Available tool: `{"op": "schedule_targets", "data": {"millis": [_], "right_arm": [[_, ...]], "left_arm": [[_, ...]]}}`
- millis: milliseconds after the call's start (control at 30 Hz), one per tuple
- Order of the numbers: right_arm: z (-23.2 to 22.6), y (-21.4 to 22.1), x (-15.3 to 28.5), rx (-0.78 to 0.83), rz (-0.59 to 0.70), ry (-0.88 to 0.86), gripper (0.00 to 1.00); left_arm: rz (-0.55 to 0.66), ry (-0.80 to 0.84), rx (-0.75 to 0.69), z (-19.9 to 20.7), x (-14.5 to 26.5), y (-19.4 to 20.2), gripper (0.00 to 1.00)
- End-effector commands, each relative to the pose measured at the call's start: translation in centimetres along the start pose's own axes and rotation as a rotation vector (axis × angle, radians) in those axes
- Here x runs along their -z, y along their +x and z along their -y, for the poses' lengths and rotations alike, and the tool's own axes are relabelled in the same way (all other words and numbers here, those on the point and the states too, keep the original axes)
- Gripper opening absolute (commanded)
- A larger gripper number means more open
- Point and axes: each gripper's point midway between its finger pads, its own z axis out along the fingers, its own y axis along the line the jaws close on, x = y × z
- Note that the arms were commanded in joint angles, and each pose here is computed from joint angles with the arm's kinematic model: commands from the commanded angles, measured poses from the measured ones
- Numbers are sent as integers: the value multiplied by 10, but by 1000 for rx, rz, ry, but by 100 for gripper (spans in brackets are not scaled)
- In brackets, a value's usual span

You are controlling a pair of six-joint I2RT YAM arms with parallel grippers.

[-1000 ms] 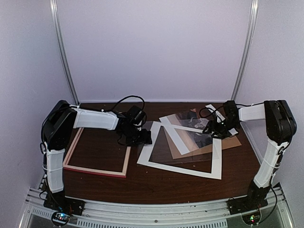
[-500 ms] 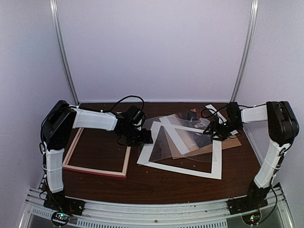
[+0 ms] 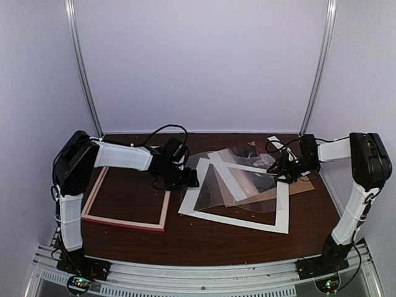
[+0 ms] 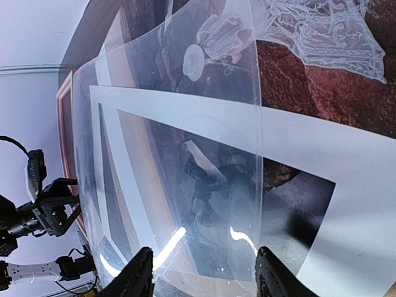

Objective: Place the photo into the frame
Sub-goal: Pick up the glass panel from the mat board.

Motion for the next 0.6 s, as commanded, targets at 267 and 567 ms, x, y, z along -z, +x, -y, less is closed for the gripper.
{"op": "schedule_targets", "data": {"millis": [267,567], "right_arm": [[-35,12,20,75,-19,-136,50],[-38,22,27,109,-41,-132,47]], "left_arm": [[-63,10,-8,-4,-11,21,82],[-60,6,-13,-4,-9,21,82]]}}
